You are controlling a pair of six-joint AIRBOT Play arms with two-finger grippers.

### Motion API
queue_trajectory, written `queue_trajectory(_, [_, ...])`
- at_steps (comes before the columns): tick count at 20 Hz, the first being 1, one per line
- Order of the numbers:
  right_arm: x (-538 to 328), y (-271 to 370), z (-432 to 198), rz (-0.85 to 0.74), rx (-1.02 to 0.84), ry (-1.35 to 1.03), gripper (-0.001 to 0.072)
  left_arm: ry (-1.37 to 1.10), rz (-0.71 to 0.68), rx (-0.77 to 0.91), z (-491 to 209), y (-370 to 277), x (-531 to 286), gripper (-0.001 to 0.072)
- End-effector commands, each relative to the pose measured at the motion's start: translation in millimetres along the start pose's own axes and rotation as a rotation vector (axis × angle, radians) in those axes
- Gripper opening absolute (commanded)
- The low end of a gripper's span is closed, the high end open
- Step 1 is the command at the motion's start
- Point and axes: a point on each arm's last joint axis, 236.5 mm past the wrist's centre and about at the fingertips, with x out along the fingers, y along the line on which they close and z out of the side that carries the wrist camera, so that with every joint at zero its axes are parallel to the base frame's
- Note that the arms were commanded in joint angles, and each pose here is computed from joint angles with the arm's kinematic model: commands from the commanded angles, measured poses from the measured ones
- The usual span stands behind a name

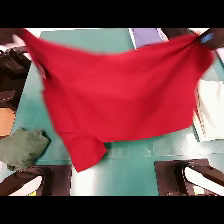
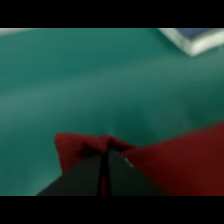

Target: Fold the shirts.

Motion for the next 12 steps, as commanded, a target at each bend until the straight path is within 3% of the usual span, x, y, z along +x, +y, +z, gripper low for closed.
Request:
queue_trajectory(1, [118.4,-25.4,-64.4,-0.006,0.073,0.266,0.0013,0.328,-0.019,-0.052,-107.3,14.8,129.0,0.0026])
queue_trajectory(5, [195.4,-50.6,-100.3,-0.014,0.154,0.392,0.0015,0.491,0.012,-0.102,-177.6,35.3,202.7,0.0028])
queue_trajectory(6, [203.7,-53.0,-103.3,-0.012,0.159,0.413,0.0015,0.502,0.024,-0.130,-183.1,41.1,206.5,0.0112])
queue_trajectory(7, [208.2,-54.4,-102.1,-0.011,0.158,0.422,0.0044,0.497,0.038,-0.158,-182.6,47.6,205.9,0.0438])
queue_trajectory(8, [209.6,-55.0,-95.5,-0.009,0.152,0.418,0.0292,0.488,0.054,-0.187,-178.7,56.6,200.7,0.0606])
queue_trajectory(9, [206.2,-57.6,-85.6,-0.011,0.150,0.405,0.0417,0.496,0.067,-0.209,-175.9,65.5,191.1,0.0600])
queue_trajectory(12, [181.9,-56.3,-68.9,-0.010,0.135,0.386,0.0411,0.539,0.103,-0.274,-177.7,91.5,142.8,0.0600])
